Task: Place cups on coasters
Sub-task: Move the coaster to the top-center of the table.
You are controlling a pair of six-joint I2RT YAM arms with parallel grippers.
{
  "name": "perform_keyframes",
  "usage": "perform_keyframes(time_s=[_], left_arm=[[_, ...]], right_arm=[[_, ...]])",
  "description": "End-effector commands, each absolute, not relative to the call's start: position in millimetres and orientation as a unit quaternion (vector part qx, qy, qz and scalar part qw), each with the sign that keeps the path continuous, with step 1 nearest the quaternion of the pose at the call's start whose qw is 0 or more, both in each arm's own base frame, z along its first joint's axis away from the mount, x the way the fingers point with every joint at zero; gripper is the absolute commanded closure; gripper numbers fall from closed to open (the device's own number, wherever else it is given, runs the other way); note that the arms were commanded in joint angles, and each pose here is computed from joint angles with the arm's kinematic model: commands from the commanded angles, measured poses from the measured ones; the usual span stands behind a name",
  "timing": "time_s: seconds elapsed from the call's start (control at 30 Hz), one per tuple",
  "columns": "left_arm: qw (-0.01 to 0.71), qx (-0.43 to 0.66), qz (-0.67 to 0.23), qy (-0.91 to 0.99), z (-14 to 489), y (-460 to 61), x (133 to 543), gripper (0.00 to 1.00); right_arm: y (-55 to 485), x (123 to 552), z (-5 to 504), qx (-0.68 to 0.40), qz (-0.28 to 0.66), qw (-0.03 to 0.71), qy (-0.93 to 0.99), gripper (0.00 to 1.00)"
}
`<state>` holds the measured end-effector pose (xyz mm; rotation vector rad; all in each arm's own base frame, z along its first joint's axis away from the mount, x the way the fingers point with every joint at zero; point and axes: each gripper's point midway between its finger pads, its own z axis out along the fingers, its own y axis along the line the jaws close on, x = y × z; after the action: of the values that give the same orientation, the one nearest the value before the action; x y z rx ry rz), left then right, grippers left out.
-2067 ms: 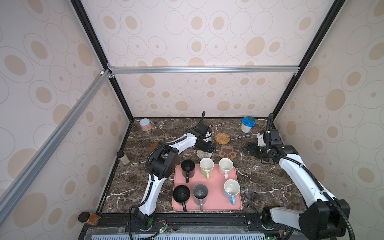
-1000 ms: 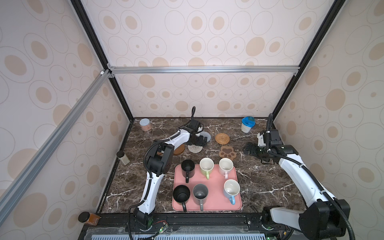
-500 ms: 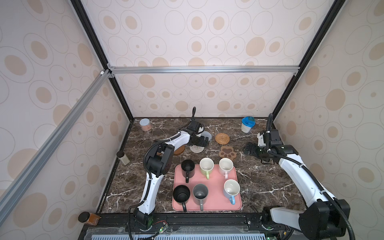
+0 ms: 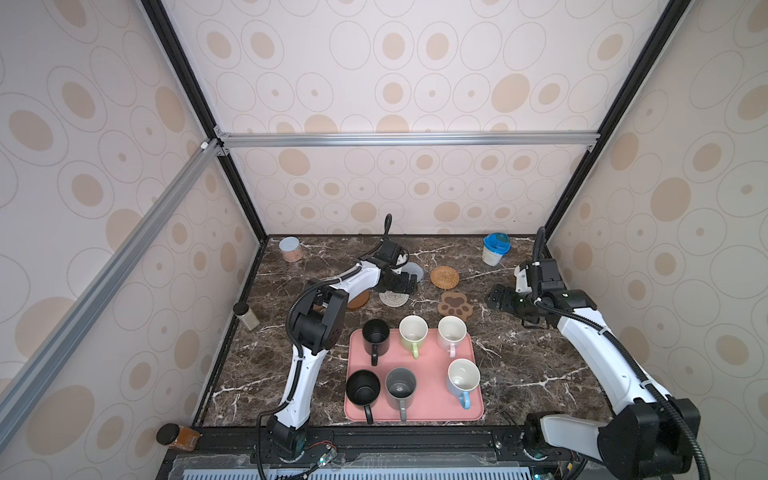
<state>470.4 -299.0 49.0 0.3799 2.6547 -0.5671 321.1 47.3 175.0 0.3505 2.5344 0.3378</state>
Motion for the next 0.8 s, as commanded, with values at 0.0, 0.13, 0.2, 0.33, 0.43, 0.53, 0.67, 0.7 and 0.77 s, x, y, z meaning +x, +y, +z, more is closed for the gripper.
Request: perform_keyframes(time_s=[0.0,0.13,0.2,0.33,0.43,0.53,0.67,0.7,0.77], left_arm=[[0.199,0.132,-0.204,0.950,66.9,-300.7,470.0,0.00],[0.211,0.134,-0.212,0.945,79.7,-304.0,472.4,0.00],[0.218,0.138,-0.220,0.941,86.0,-306.4,472.8,0.00],[0.228,0.142,-0.231,0.935,97.0,-309.4,474.3,0.00],[0.236,0.143,-0.234,0.932,104.5,-310.4,476.6,0.00],[0.244,0.145,-0.236,0.929,111.1,-312.6,480.1,0.00],[0.255,0.147,-0.243,0.925,120.1,-317.9,487.8,0.00],[0.256,0.147,-0.247,0.923,122.0,-320.7,489.7,0.00],[0.259,0.147,-0.254,0.920,123.4,-325.2,494.4,0.00]], right_arm=[[44.4,317.6,180.4,0.134,0.120,0.281,0.943,0.00],[43.2,316.3,181.8,0.135,0.118,0.284,0.942,0.00],[43.4,316.9,183.3,0.135,0.118,0.288,0.941,0.00],[43.2,316.2,183.5,0.134,0.118,0.290,0.940,0.00],[43.5,315.6,183.8,0.134,0.119,0.290,0.940,0.00],[43.6,315.7,183.6,0.134,0.120,0.289,0.940,0.00],[43.5,315.0,183.7,0.134,0.120,0.289,0.940,0.00],[43.8,315.1,183.7,0.133,0.120,0.289,0.940,0.00],[43.7,314.4,182.1,0.134,0.120,0.288,0.941,0.00]])
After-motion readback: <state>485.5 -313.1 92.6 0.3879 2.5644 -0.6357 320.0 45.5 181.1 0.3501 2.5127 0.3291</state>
